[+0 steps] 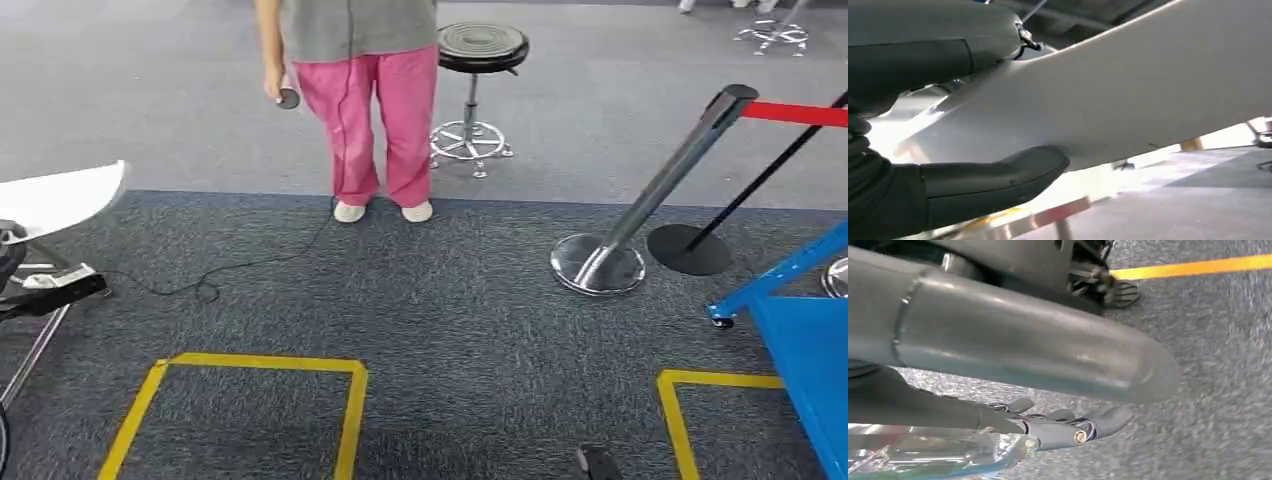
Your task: Take the parts from the cabinet and place them on the table.
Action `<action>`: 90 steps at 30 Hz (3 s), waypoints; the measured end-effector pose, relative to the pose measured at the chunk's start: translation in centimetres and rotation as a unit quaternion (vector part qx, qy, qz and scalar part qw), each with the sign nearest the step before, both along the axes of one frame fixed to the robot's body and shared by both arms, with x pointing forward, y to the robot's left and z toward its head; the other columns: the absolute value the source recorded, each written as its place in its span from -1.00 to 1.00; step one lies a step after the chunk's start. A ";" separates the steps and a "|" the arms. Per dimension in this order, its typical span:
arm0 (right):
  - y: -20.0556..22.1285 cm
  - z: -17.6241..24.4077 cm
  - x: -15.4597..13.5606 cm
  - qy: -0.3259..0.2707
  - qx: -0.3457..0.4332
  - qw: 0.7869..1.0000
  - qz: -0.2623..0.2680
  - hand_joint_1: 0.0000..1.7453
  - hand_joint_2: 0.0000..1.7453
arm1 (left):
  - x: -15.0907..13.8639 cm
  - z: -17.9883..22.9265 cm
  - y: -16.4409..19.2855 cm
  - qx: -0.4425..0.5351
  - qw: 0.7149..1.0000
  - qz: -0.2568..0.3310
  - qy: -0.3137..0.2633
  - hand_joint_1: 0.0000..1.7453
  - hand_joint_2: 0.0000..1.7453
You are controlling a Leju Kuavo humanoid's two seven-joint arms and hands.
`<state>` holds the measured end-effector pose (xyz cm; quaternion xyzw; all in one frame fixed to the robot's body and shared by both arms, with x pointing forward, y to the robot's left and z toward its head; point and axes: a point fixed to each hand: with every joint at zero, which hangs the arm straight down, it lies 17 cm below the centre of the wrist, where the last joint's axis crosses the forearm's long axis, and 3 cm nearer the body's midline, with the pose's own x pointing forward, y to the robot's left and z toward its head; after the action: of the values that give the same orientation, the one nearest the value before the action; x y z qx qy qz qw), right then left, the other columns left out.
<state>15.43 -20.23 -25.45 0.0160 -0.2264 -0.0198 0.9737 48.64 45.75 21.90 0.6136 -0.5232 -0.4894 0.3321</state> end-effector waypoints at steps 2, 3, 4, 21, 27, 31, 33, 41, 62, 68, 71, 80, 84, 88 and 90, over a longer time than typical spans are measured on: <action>-0.1 -0.1 -0.3 0.003 0.000 1.000 -0.002 -1.00 -1.00 | 0.1 -0.1 -0.3 -0.011 1.000 -0.004 0.005 1.00 1.00; -0.1 -0.1 -0.5 0.004 0.000 1.000 -0.003 -1.00 -1.00 | 0.2 -0.4 -0.5 -0.020 1.000 -0.006 0.010 1.00 1.00; -0.1 -0.2 -0.6 0.005 0.000 1.000 -0.004 -1.00 -1.00 | 0.2 -0.5 -0.6 -0.024 1.000 -0.007 0.013 1.00 1.00; -0.2 -0.1 -0.3 0.002 0.000 1.000 -0.006 -1.00 -1.00 | 0.8 -0.5 -2.1 -0.046 0.999 -0.018 0.017 1.00 1.00; -0.3 0.0 0.0 0.000 -0.002 1.000 -0.006 -1.00 -1.00 | 0.8 -0.6 -2.5 -0.048 0.998 -0.022 0.018 1.00 1.00; -0.3 0.0 0.2 -0.002 -0.002 1.000 -0.006 -1.00 -1.00 | 0.9 -0.3 -2.7 -0.049 0.998 -0.023 0.014 1.00 1.00; -0.3 -0.1 -0.4 0.002 -0.002 1.000 -0.007 -1.00 -1.00 | 0.8 -0.8 -3.0 -0.052 0.998 -0.025 0.019 1.00 1.00; -0.4 -0.2 -0.7 0.005 -0.004 1.000 -0.008 -1.00 -1.00 | 0.8 -1.2 -3.3 -0.053 0.998 -0.027 0.023 1.00 1.00; -0.5 -0.3 -0.9 0.006 -0.007 1.000 -0.004 -1.00 -1.00 | -0.5 -2.7 -2.1 -0.047 0.998 -0.016 0.038 1.00 1.00; -0.5 -0.3 -1.0 0.007 -0.007 1.000 -0.004 -1.00 -1.00 | -0.7 -3.0 -2.2 -0.048 0.998 -0.017 0.041 1.00 1.00; -0.5 -0.3 -1.0 0.007 -0.007 1.000 -0.004 -1.00 -1.00 | -0.6 -2.8 -2.2 -0.048 0.998 -0.016 0.039 1.00 1.00; -0.5 -0.4 -1.3 0.009 -0.006 1.000 -0.004 -1.00 -1.00 | -0.6 -3.2 -2.2 -0.048 0.998 -0.011 0.046 1.00 1.00; -0.4 -0.3 -1.1 0.008 -0.005 1.000 -0.003 -1.00 -1.00 | -0.4 -2.7 -2.0 -0.048 0.998 -0.010 0.041 1.00 1.00; -0.4 -0.3 -0.9 0.006 -0.005 1.000 -0.003 -1.00 -1.00 | -0.6 -3.0 -2.1 -0.048 0.998 -0.010 0.044 1.00 1.00; -0.4 -0.2 -0.8 0.005 -0.005 1.000 -0.003 -1.00 -1.00 | -0.5 -2.8 -2.0 -0.048 0.998 -0.009 0.042 1.00 1.00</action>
<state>14.68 -20.66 -25.69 0.0102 -0.2218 -0.0216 0.9748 48.14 43.73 19.13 0.5709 -0.5373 -0.4924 0.3781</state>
